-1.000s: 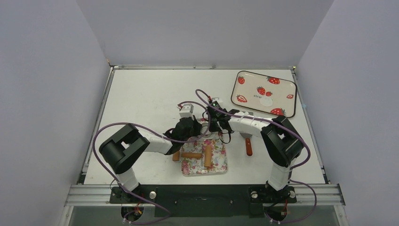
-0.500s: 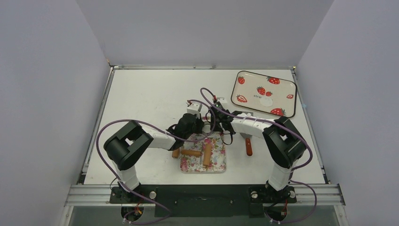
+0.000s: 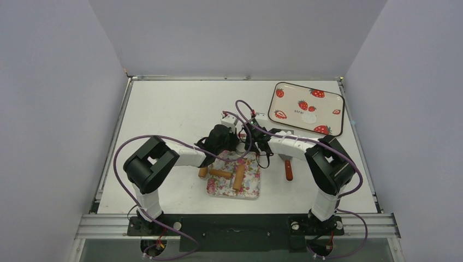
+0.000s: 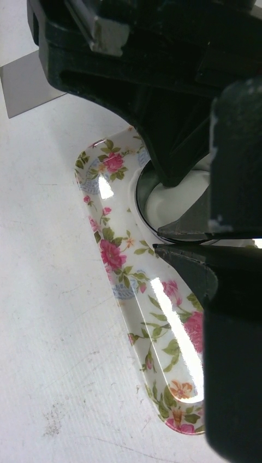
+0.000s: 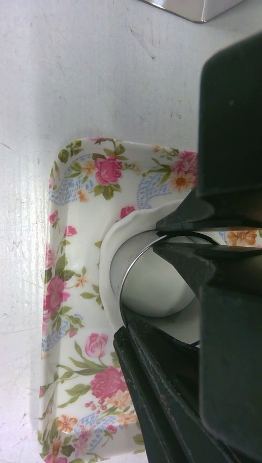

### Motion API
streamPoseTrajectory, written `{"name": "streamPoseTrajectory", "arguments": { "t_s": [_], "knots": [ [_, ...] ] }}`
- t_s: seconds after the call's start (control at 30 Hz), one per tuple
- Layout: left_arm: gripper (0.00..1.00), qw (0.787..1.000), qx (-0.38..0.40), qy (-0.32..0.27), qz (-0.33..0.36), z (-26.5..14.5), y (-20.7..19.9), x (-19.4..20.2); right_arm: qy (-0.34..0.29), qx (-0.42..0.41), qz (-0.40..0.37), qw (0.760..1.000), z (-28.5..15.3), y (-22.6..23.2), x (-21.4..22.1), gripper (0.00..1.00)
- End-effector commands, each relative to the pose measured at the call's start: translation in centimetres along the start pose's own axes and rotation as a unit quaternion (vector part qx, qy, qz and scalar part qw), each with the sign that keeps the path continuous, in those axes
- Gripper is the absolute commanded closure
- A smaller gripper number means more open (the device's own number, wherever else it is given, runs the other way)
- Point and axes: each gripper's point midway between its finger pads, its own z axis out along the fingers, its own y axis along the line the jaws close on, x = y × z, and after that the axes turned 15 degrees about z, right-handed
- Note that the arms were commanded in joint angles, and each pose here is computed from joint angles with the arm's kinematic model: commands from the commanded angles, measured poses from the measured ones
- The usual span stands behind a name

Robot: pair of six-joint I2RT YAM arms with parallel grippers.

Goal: Roll out the dumpling wrappers from the dough
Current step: Press the dumpling wrapper on the work surface.

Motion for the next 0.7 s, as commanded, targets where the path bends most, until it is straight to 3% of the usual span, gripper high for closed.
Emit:
{"name": "streamPoseTrajectory", "arguments": {
  "t_s": [0.0, 0.13, 0.4, 0.53, 0.67],
  "knots": [
    [1.0, 0.983, -0.054, 0.175, -0.005, -2.1, 2.9, 10.2, 0.171, 0.004, -0.047, 0.984, -1.7, -1.1, 7.7, 1.0],
    [1.0, 0.979, -0.069, 0.189, -0.034, -4.1, 2.7, 11.1, 0.166, 0.007, -0.06, 0.984, -0.8, -1.1, 5.5, 1.0],
    [1.0, 0.98, -0.063, 0.187, -0.029, -5.8, 1.6, 11.9, 0.171, 0.016, -0.081, 0.982, 0.6, -1.0, 4.1, 1.0],
    [1.0, 0.987, -0.06, 0.149, -0.001, -4.3, 2.1, 10.5, 0.172, 0.025, -0.083, 0.981, -0.6, -1.7, 5.2, 1.0],
    [1.0, 0.994, -0.054, 0.094, 0.027, -0.5, 3.6, 6.4, 0.182, 0.022, -0.064, 0.981, -2.3, -3.2, 8.6, 1.0]
  ]
}}
